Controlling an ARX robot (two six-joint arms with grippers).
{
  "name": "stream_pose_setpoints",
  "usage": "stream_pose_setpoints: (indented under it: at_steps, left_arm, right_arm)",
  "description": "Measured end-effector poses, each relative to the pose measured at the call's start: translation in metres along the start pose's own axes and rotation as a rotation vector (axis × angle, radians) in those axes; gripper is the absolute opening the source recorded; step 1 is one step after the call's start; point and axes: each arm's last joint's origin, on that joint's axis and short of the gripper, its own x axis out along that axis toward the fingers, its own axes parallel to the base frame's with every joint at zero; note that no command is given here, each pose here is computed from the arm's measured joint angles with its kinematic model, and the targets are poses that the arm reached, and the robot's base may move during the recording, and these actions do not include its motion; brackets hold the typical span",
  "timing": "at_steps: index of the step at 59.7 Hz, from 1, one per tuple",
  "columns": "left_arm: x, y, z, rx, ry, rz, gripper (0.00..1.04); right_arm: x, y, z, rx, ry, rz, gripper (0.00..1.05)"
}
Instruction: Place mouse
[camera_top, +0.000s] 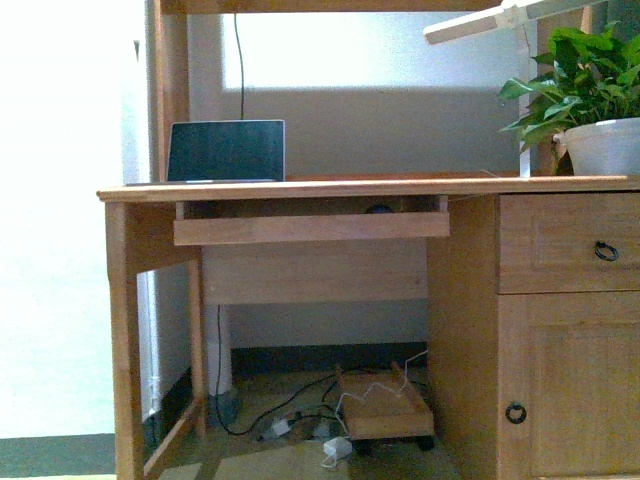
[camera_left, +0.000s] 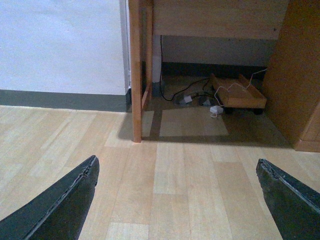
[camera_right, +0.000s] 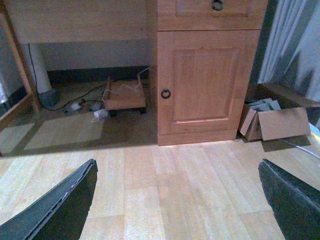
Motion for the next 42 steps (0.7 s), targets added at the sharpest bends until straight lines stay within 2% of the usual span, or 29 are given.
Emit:
stream_pose_setpoints:
  at_steps: [42]
  left_arm:
    - [0.0, 0.0, 0.0, 0.0, 0.0, 0.0, 0.97]
  right_arm:
    - [0.0, 0.0, 0.0, 0.0, 0.0, 0.0, 0.97]
